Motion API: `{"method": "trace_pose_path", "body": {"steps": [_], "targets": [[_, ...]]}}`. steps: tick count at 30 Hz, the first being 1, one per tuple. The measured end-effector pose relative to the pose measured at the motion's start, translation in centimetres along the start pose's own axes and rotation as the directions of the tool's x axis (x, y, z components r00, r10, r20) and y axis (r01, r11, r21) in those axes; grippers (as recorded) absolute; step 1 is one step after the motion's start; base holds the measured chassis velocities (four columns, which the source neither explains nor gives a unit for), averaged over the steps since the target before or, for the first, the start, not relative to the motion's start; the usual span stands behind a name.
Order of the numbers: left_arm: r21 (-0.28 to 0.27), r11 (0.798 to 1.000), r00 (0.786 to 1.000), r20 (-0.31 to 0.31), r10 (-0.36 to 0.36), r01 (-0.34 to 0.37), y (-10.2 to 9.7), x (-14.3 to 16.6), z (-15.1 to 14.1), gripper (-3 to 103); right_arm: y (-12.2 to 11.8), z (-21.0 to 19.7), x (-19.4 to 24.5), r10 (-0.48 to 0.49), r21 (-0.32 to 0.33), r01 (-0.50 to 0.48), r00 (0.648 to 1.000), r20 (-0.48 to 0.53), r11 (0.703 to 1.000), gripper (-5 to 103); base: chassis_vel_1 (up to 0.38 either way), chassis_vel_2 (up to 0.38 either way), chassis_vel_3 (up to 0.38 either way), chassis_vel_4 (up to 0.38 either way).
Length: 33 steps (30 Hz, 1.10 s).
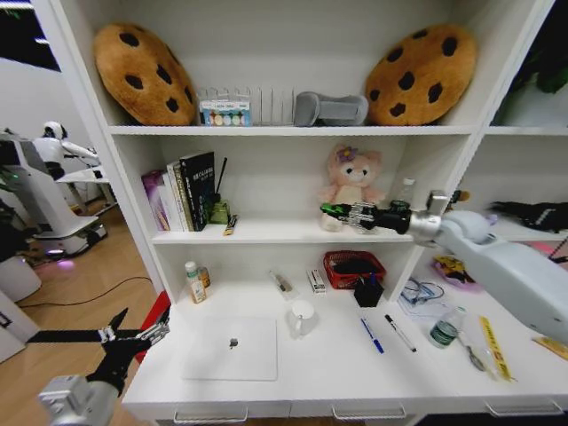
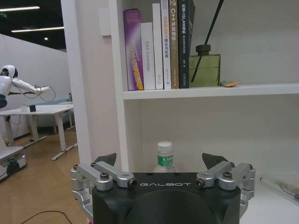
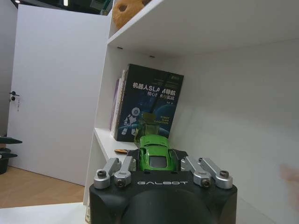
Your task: Organize the objects on the table.
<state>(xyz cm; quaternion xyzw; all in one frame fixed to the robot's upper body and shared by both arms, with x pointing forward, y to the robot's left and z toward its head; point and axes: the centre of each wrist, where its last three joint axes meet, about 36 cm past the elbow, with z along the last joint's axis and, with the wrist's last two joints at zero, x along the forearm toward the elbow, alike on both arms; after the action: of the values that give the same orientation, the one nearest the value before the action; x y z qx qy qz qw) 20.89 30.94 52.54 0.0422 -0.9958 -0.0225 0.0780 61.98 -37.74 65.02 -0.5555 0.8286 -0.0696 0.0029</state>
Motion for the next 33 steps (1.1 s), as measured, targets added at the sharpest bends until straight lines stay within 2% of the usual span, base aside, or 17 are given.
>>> {"method": "trace_pose_path", "body": {"steps": [2,6,11,19,32,33], "targets": [[0.0,1.0,1.0,0.0,-0.001,0.001,0.0,0.0,0.0,100,-0.3,0.4,-1.7,-0.01,-0.004,0.01,1.0,-0.004,1.0,36,0.0,0.0,0.0,0.0],[0.0,1.0,1.0,0.0,0.0,0.0,0.0,0.0,0.0,100,-1.1,2.3,-8.1,-0.047,-0.026,0.046,0.999,-0.027,0.999,36,0.0,0.0,0.0,0.0],[0.0,1.0,1.0,0.0,0.0,0.0,0.0,0.0,0.0,100,-2.1,3.2,-10.3,-0.014,-0.025,0.013,0.998,-0.061,1.0,36,0.0,0.0,0.0,0.0],[0.0,1.0,1.0,0.0,0.0,0.0,0.0,0.0,0.0,100,-2.6,4.0,-11.0,0.026,-0.037,-0.03,0.995,-0.101,0.999,36,0.0,0.0,0.0,0.0],[0.0,1.0,1.0,0.0,0.0,0.0,0.0,0.0,0.0,100,-1.6,5.3,-11.3,0.039,-0.057,-0.047,0.991,-0.128,0.997,35,0.0,0.0,0.0,0.0],[0.0,1.0,1.0,0.0,0.0,0.0,0.0,0.0,0.0,100,-1.6,5.3,-11.4,0.042,-0.057,-0.05,0.991,-0.129,0.997,40,0.0,0.0,0.0,0.0]]}}
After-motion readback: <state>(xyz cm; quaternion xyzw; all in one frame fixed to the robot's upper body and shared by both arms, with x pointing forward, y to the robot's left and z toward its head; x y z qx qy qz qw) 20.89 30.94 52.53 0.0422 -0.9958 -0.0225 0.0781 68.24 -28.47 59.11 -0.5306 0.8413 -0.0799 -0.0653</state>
